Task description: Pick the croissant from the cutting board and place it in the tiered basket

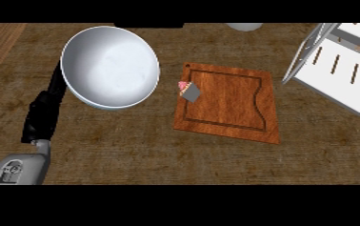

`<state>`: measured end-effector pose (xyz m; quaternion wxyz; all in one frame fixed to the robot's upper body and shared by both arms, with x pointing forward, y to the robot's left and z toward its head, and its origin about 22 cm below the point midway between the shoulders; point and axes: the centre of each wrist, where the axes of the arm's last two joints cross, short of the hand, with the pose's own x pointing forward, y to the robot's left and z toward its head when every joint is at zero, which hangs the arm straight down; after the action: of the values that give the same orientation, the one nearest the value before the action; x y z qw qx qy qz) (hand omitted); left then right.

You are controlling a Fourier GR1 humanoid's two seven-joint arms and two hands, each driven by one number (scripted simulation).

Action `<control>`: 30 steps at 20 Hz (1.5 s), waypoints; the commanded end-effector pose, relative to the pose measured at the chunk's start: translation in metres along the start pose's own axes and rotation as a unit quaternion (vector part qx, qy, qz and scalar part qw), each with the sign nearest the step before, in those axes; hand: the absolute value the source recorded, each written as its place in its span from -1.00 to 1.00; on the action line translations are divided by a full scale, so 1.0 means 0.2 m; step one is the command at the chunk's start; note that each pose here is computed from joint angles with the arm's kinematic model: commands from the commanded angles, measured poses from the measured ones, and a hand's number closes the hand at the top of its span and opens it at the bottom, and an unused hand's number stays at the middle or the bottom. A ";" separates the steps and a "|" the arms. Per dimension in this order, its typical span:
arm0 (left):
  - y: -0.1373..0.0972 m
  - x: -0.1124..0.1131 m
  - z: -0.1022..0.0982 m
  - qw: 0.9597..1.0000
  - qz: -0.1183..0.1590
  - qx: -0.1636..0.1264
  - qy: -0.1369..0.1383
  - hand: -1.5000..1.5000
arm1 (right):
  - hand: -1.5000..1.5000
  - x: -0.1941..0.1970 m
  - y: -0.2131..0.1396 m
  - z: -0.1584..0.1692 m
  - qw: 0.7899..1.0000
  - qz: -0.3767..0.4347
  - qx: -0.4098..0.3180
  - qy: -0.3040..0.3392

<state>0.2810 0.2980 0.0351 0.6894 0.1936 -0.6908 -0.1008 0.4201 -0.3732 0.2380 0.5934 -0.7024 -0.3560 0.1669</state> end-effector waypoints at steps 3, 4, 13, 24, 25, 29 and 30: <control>-0.03 0.03 -0.04 1.000 0.000 0.000 0.003 0.00 | 1.00 -0.11 0.13 0.01 0.997 -0.042 0.071 0.004; 0.07 -0.02 -0.02 1.000 -0.003 -0.004 0.005 0.00 | 1.00 -0.09 0.12 0.00 0.991 -0.087 0.089 0.049; 0.04 -0.05 0.07 1.000 -0.009 -0.005 0.003 0.00 | -1.00 -0.23 0.20 0.01 0.979 -0.184 0.049 0.068; -0.01 0.03 0.03 1.000 -0.002 -0.001 0.020 0.00 | -1.00 -0.36 -0.17 0.01 0.957 -0.260 -0.073 0.102; -0.03 -0.01 -0.03 1.000 0.006 -0.001 0.017 0.00 | -1.00 -0.44 -0.21 -0.02 0.955 -0.263 -0.065 0.116; 0.05 -0.05 0.05 1.000 -0.003 0.012 0.020 0.00 | -1.00 -0.59 -0.29 0.10 0.942 -0.297 -0.032 0.152; 0.06 -0.06 0.04 1.000 -0.005 0.015 0.023 0.00 | -1.00 -0.59 -0.38 0.12 0.940 -0.305 -0.035 0.150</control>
<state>0.2735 0.3044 0.0315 0.6985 0.2028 -0.6796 -0.0956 0.3326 -0.4318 0.2643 0.6273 -0.6139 -0.4644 -0.1184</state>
